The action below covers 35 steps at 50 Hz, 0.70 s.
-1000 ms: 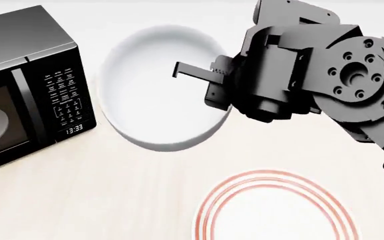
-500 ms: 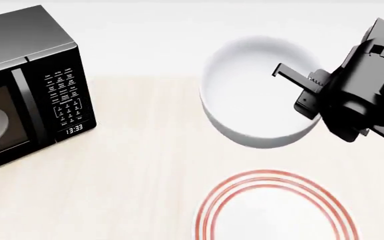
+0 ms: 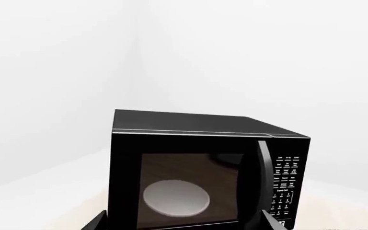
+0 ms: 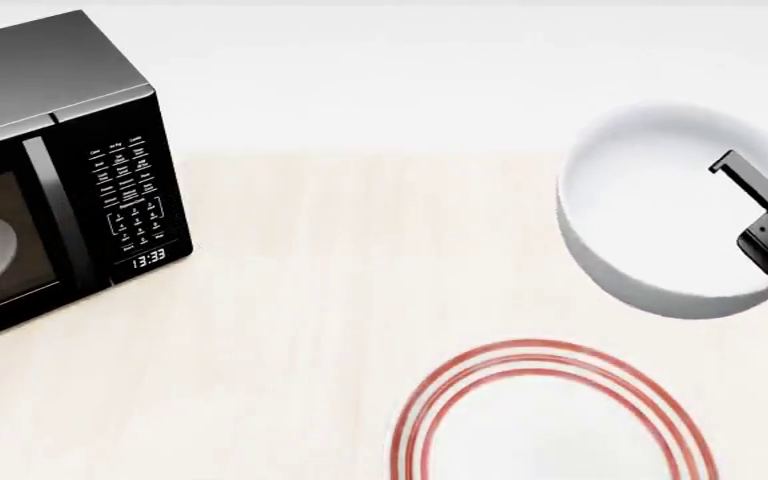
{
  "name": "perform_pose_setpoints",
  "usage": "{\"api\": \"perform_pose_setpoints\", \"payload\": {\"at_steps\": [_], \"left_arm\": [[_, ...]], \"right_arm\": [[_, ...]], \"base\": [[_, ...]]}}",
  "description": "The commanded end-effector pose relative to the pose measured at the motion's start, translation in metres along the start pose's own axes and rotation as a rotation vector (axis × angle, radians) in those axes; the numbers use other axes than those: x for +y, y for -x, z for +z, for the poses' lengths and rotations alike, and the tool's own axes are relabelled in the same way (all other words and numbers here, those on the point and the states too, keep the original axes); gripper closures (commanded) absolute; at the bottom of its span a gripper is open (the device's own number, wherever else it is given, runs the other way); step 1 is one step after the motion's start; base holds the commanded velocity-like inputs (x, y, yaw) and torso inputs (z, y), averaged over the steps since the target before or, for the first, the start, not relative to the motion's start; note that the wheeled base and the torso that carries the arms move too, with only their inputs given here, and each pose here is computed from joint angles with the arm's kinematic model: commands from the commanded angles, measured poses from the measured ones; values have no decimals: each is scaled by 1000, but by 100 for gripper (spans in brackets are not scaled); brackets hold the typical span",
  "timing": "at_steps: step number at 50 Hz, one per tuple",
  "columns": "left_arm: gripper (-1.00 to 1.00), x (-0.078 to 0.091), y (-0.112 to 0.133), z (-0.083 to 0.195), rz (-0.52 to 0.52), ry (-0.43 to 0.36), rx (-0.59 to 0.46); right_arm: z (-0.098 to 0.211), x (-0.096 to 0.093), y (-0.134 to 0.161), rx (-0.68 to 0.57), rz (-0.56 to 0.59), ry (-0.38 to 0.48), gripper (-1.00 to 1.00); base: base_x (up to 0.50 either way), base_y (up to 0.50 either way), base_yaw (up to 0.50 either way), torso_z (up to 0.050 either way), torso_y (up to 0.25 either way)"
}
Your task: Put the white bowl to the right of the plate.
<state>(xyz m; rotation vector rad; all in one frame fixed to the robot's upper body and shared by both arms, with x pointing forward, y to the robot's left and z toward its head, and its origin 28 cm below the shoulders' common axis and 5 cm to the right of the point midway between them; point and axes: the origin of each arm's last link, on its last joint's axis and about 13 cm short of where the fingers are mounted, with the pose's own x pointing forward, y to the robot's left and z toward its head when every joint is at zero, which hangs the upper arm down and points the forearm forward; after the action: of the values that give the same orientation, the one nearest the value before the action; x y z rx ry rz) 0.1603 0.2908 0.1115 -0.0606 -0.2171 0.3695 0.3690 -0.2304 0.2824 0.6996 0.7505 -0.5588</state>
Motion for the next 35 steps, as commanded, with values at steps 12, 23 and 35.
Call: {"api": "perform_pose_setpoints", "payload": {"at_steps": [12, 23, 35], "left_arm": [[-100, -2, 1, -5, -5, -14, 5], [-100, -2, 0, -6, 0, -17, 6], [-100, -4, 0, -7, 0, -23, 9]], "right_arm": [[27, -58, -6, 6, -37, -220, 100], [35, -82, -21, 23, -71, -302, 100], [36, -103, -27, 33, -83, -353, 100]], "base": [[0, 0, 0, 0, 1], [0, 0, 0, 0, 0], [0, 0, 0, 1, 1]]}}
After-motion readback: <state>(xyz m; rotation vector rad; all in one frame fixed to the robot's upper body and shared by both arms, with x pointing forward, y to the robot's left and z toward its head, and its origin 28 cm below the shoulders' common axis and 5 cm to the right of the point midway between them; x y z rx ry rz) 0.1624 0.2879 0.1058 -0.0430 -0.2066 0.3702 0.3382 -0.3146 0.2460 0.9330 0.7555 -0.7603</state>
